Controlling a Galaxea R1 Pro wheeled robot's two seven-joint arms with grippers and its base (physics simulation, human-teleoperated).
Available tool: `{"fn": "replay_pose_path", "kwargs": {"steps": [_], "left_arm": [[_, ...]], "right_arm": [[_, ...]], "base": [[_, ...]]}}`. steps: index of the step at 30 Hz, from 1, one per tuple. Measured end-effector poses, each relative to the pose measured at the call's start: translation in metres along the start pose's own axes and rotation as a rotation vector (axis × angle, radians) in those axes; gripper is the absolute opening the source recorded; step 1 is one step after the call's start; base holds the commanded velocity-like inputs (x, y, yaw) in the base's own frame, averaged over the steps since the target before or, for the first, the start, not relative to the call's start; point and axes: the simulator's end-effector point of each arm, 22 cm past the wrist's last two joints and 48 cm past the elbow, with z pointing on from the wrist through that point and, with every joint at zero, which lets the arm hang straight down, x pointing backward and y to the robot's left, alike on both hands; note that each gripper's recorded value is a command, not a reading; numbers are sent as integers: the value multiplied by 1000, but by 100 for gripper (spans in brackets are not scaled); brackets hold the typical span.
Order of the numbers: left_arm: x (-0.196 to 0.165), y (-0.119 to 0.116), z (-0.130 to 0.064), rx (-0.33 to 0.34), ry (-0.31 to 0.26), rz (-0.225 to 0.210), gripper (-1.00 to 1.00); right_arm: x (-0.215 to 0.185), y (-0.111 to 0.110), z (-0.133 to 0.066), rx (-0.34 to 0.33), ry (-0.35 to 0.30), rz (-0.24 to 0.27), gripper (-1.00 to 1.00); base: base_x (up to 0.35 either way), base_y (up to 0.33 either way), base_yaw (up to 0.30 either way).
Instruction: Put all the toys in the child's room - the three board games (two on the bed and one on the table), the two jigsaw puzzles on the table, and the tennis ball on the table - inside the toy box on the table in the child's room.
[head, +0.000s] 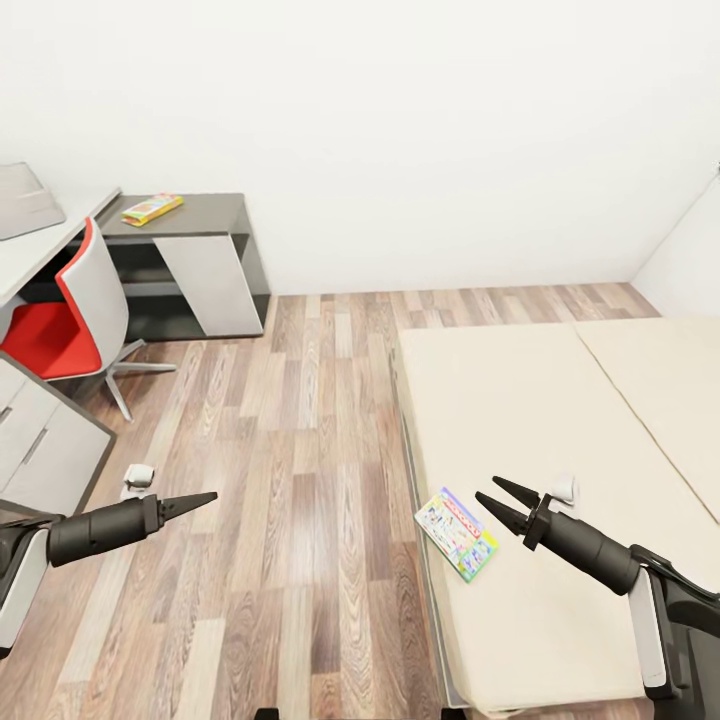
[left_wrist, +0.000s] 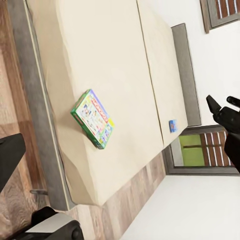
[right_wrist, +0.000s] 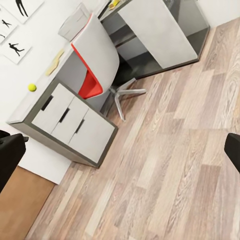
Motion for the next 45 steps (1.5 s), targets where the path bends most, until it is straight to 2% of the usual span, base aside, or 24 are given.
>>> {"fn": "replay_pose_path", "kwargs": {"steps": [45], "left_arm": [[-17, -31, -13, 21, -37, 60, 100]], "right_arm": [[-29, 24, -5, -27, -42, -56, 100]], "base": [[0, 0, 0]]}}
